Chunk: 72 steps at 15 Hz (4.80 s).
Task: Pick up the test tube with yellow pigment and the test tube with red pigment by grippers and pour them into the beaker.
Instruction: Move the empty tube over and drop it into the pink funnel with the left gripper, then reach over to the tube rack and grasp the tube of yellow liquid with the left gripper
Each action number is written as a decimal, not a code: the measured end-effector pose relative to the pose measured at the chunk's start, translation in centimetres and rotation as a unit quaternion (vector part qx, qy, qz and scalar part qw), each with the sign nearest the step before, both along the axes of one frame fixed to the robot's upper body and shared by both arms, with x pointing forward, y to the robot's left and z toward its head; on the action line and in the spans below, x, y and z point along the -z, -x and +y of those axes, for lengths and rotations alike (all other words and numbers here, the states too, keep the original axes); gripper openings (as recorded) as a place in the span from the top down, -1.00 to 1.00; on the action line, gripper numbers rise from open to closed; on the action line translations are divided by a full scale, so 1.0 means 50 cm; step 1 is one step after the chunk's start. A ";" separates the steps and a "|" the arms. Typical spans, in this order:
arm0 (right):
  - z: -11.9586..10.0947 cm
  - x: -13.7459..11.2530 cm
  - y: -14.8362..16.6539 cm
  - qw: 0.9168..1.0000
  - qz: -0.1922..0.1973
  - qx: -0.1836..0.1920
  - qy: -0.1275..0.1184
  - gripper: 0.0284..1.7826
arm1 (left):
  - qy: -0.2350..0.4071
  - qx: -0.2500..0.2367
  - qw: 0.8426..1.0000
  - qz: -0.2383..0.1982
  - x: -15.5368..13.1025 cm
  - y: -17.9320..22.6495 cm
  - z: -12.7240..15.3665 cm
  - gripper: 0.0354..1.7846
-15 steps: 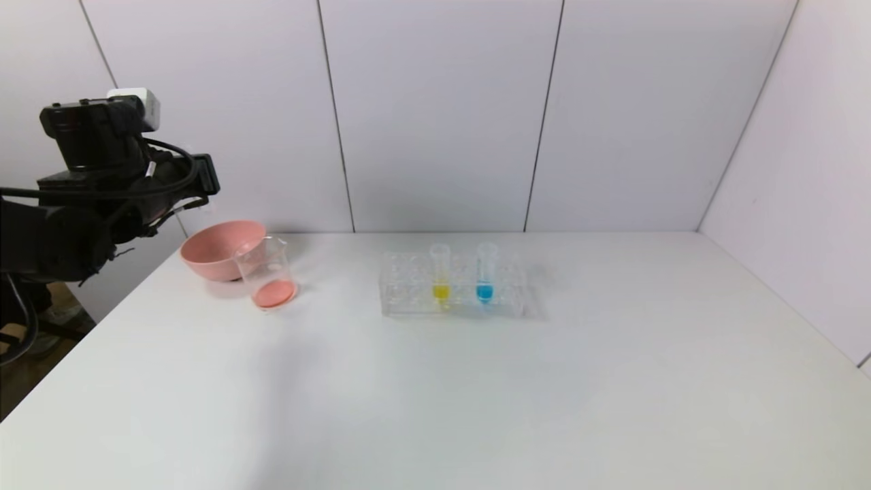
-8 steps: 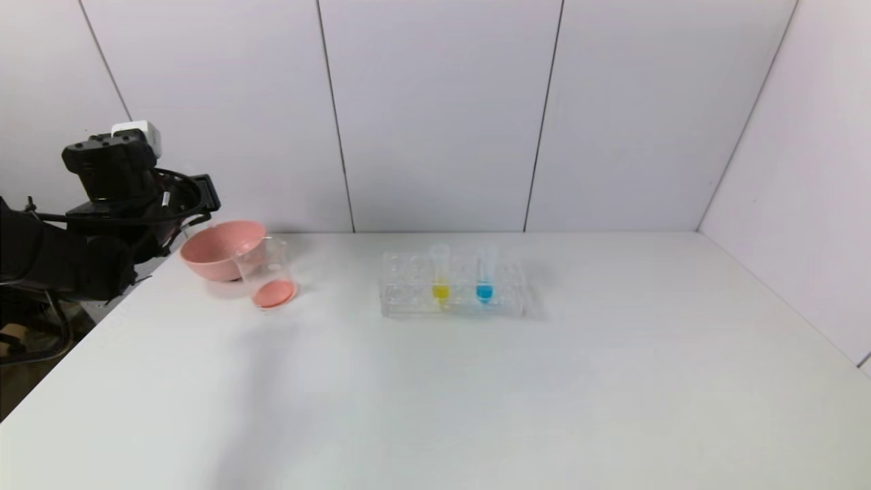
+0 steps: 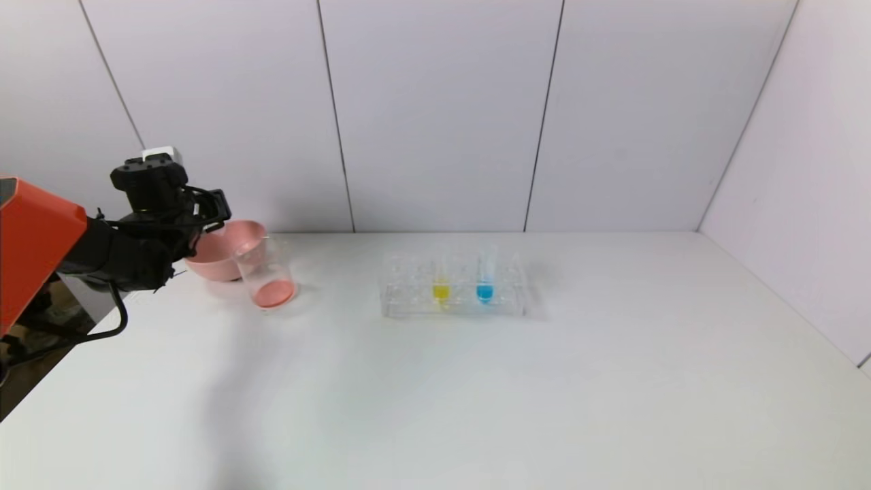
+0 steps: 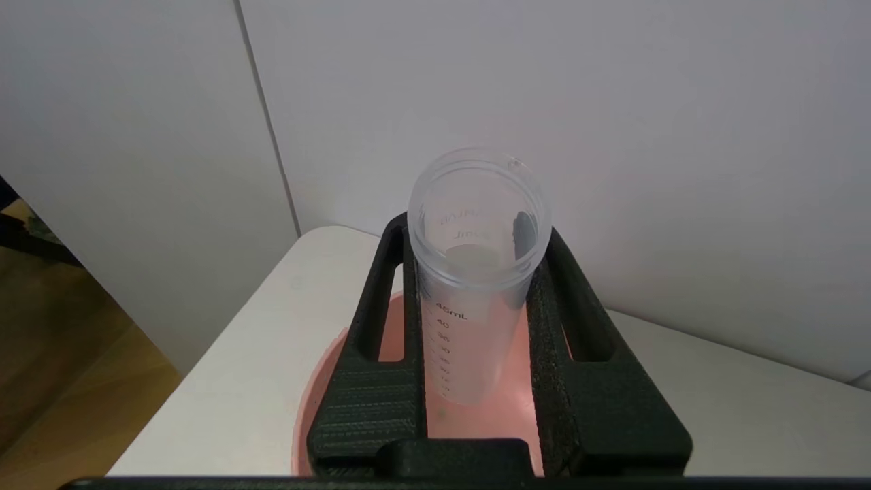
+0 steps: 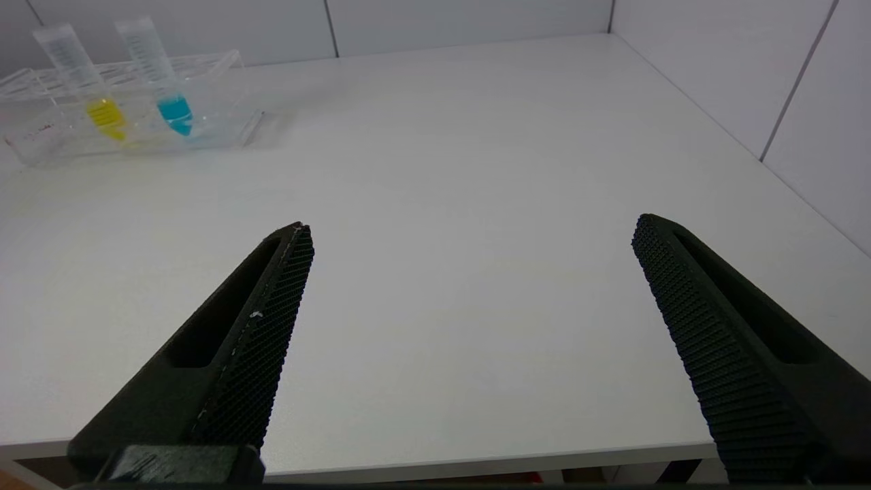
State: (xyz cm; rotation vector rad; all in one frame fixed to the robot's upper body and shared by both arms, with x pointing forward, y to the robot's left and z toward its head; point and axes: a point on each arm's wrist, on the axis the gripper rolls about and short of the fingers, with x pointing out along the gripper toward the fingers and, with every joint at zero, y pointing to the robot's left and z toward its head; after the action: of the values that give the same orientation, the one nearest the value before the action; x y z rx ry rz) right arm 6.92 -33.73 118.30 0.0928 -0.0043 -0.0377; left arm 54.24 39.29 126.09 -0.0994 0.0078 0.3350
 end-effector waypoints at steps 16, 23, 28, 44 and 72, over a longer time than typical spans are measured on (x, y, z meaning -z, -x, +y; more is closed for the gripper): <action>0.000 0.000 0.000 1.000 0.000 0.000 0.000 -0.92 | -0.007 0.004 1.000 0.003 -0.002 0.009 -0.010 -0.91; 0.000 0.000 0.000 1.000 0.000 0.000 0.000 -0.92 | 0.012 0.203 0.978 0.038 -0.068 0.193 -0.061 -0.98; 0.000 0.000 0.000 1.000 0.000 0.000 0.000 -0.92 | 0.004 0.451 0.891 0.057 -0.067 0.364 -0.150 -0.98; 0.000 0.000 0.000 1.000 0.000 0.000 0.000 -0.92 | 0.001 0.244 0.968 0.059 0.028 0.430 -0.647 -0.98; 0.000 0.000 0.000 1.000 0.000 0.000 0.000 -0.92 | -0.008 0.202 0.979 0.018 0.112 0.243 -0.736 -0.09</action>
State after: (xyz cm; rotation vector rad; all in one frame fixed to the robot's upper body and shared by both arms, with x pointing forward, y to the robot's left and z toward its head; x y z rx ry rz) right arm 6.92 -33.73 118.30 0.0932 -0.0043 -0.0373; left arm 42.08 2.48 120.49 -0.0733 0.0601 -0.0704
